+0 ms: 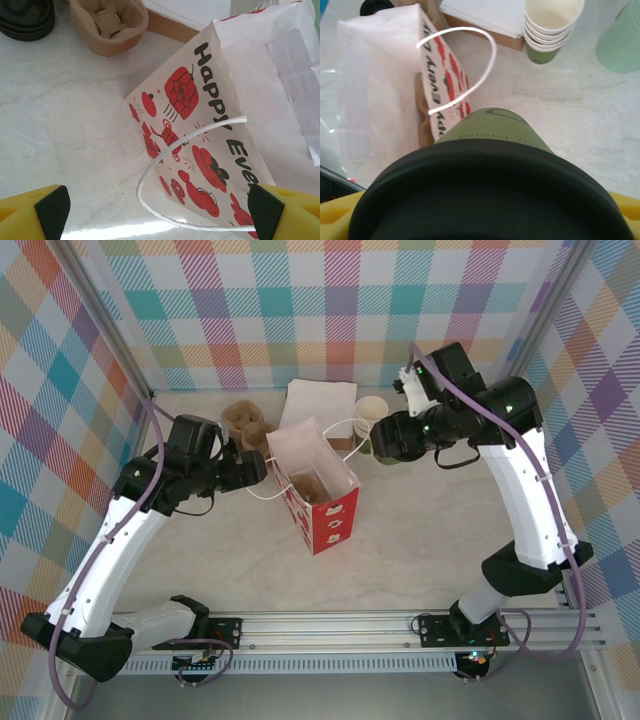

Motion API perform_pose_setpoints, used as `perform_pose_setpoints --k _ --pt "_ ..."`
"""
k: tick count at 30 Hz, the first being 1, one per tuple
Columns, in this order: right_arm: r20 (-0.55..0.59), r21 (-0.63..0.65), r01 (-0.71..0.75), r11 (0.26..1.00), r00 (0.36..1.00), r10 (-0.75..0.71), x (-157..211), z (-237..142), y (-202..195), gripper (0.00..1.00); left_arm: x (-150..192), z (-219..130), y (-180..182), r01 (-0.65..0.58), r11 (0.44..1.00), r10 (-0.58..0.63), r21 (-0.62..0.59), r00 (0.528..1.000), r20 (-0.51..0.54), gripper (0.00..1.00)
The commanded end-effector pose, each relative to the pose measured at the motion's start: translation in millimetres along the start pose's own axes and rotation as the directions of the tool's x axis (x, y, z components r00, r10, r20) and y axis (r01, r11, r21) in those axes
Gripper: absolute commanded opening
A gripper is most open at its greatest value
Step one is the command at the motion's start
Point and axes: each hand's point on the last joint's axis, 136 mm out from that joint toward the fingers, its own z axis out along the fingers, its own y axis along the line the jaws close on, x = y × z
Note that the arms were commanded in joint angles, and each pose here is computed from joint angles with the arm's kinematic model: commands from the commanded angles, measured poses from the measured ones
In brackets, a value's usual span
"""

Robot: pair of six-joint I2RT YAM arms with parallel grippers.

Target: Pack the takeout coffee

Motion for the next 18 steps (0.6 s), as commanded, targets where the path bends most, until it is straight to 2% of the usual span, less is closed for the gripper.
perform_pose_setpoints --k 1,9,18 --pt "0.002 -0.037 -0.001 0.999 1.0 0.001 0.1 -6.1 17.0 0.81 -2.6 -2.5 -1.4 0.034 0.999 -0.034 0.027 0.999 0.019 0.94" --pt "0.036 -0.204 0.059 0.977 0.998 -0.053 -6.0 -6.7 73.9 0.8 0.5 4.4 -2.6 0.047 0.998 -0.047 0.033 0.999 -0.005 0.93" --pt "-0.062 -0.229 0.104 0.968 0.991 -0.121 5.9 28.7 105.7 0.8 9.1 14.5 -2.6 0.067 0.997 -0.065 0.047 0.997 -0.037 0.94"
